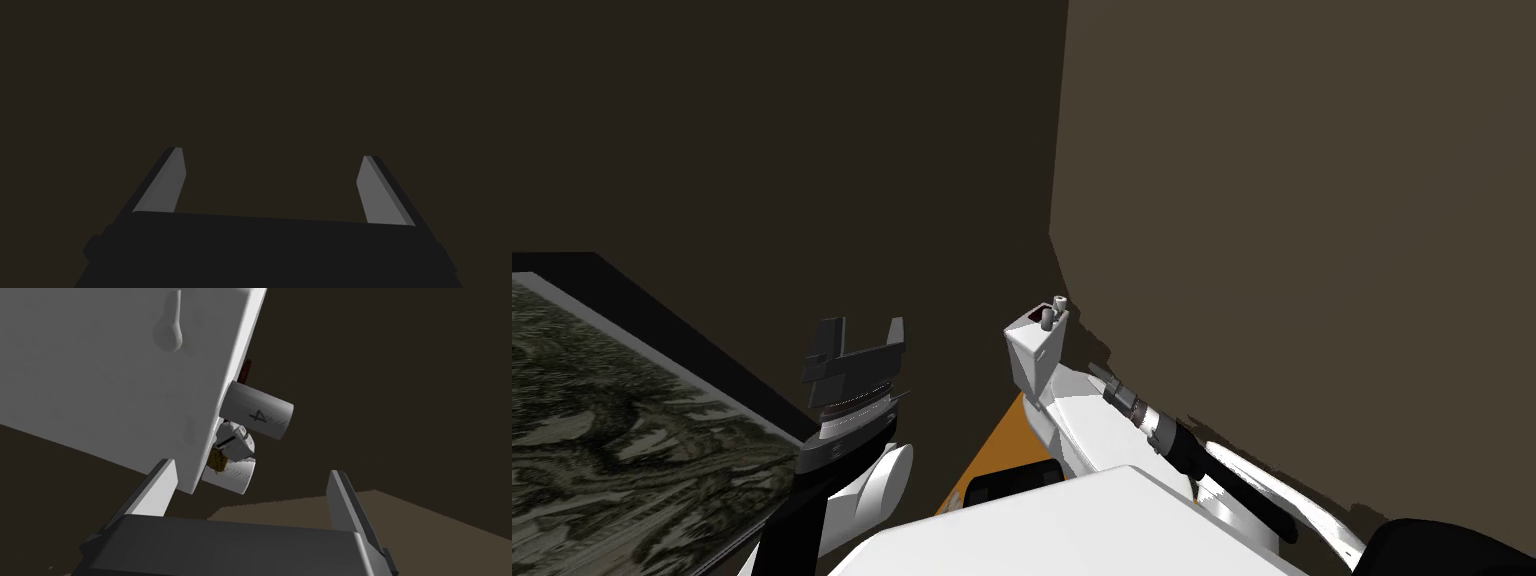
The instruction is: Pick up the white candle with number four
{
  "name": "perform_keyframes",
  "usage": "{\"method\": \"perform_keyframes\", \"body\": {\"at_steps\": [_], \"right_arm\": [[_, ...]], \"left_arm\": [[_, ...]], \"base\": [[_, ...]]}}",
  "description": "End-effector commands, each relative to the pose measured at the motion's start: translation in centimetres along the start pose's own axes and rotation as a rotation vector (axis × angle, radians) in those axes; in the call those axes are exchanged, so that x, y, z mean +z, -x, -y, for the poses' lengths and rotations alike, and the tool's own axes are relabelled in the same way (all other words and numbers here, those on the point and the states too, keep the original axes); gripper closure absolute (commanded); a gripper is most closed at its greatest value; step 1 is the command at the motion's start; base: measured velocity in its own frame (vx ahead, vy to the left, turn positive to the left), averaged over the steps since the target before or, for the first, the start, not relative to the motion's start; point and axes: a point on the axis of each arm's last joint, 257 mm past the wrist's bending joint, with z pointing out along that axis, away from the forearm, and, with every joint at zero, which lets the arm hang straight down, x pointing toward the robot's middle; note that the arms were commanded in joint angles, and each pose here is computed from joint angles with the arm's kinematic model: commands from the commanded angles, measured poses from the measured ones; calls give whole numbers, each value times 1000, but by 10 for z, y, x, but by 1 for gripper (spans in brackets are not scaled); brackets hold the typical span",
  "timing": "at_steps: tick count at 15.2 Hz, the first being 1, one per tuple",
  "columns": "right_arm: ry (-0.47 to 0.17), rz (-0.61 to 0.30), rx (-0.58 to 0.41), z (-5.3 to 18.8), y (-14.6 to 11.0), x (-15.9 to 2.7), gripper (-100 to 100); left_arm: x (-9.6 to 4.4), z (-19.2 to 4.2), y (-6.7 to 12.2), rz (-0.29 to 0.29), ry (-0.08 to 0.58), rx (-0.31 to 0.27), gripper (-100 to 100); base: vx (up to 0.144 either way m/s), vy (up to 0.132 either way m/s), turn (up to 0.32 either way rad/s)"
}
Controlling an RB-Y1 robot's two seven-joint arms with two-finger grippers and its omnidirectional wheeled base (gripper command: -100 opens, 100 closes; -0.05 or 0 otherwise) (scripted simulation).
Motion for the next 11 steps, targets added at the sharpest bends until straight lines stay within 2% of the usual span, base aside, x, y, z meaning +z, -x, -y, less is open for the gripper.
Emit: {"method": "perform_keyframes", "body": {"at_steps": [1, 4, 5, 8, 9, 11], "right_arm": [[-40, -26, 4, 12, 2, -10, -100], [-56, -60, -26, 13, 4, -12, -100], [-104, -70, 1, 29, 6, -27, -100], [-126, -112, -37, 29, 10, -29, -100], [-171, -112, -3, 44, 13, -44, -100], [-188, -144, -32, 44, 16, -46, -100]], "left_arm": [[0, 0, 0, 0, 0, 0, 0], [0, 0, 0, 0, 0, 0, 0], [0, 0, 0, 0, 0, 0, 0], [0, 0, 0, 0, 0, 0, 0], [0, 0, 0, 0, 0, 0, 0], [0, 0, 0, 0, 0, 0, 0]], "base": [[7, 18, 120], [2, 7, 18], [4, 12, 99], [4, 12, 69], [3, 18, 92], [3, 18, 95]]}}
